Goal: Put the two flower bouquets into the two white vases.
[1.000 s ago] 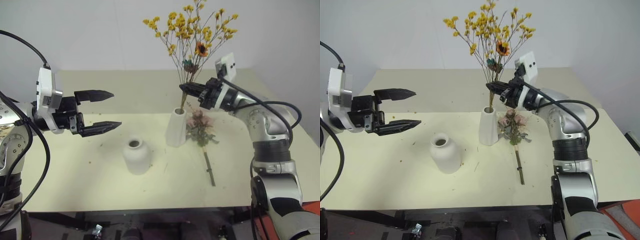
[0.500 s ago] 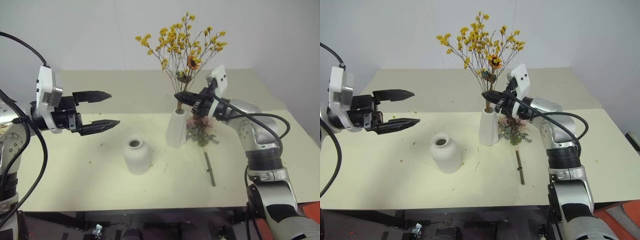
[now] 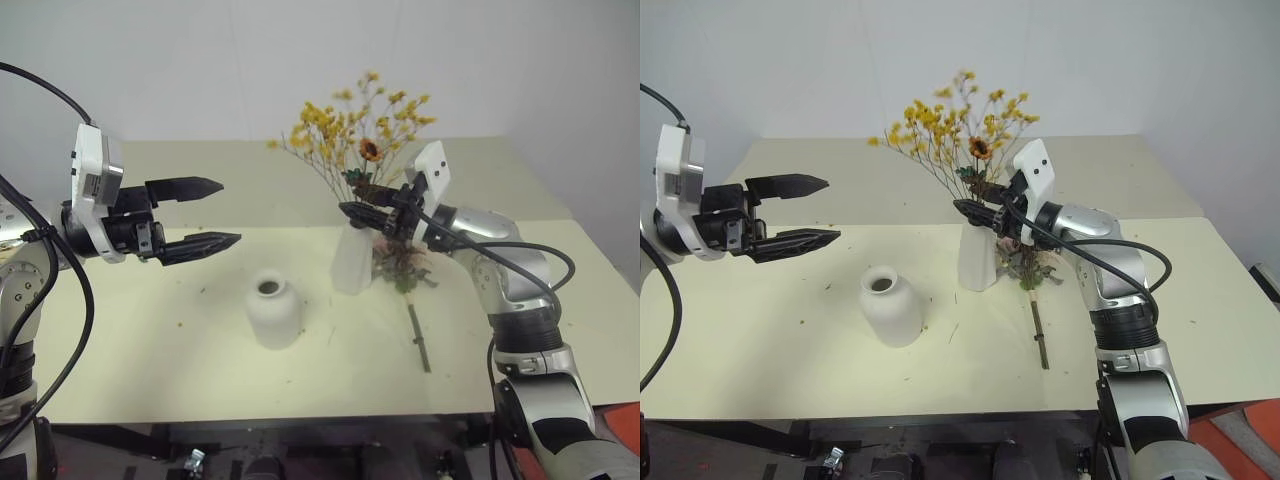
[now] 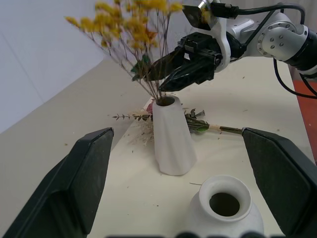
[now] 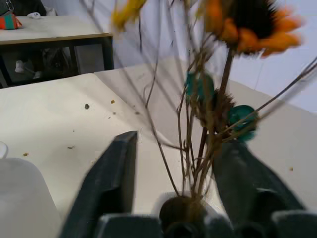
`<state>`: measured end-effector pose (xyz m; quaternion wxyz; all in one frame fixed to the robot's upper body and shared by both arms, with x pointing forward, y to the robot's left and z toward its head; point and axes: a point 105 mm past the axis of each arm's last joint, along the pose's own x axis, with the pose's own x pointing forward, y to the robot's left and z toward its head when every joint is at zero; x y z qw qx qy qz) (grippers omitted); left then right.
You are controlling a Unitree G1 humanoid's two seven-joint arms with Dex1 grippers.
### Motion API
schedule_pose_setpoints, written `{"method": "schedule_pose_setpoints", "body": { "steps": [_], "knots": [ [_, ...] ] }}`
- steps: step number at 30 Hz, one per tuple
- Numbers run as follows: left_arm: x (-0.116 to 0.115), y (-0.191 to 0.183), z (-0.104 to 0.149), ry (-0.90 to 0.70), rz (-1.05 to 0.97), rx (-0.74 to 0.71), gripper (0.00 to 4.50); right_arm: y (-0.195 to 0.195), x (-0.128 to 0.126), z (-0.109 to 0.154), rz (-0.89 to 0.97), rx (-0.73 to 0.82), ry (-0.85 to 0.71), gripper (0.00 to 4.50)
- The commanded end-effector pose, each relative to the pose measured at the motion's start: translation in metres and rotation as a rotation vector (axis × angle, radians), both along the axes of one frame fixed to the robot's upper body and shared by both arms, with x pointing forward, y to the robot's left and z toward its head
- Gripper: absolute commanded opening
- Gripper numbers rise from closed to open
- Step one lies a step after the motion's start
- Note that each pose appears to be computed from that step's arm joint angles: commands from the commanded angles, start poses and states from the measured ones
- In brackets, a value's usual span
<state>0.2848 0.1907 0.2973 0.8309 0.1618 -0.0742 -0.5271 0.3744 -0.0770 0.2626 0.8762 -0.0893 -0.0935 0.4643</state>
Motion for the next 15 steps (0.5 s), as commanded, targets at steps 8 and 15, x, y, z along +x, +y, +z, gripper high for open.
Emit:
{"method": "schedule_pose_setpoints", "body": {
  "steps": [8, 15],
  "knots": [
    [-0.008, 0.004, 0.016, -0.063, 0.006, -0.016, 4.50, -0.043, -0.015, 0.003, -0.066, -0.111, -0.028, 4.45],
    [-0.018, 0.014, 0.013, -0.025, 0.008, -0.031, 4.50, -0.089, -0.029, -0.010, -0.128, -0.282, 0.189, 4.45]
  ]
}}
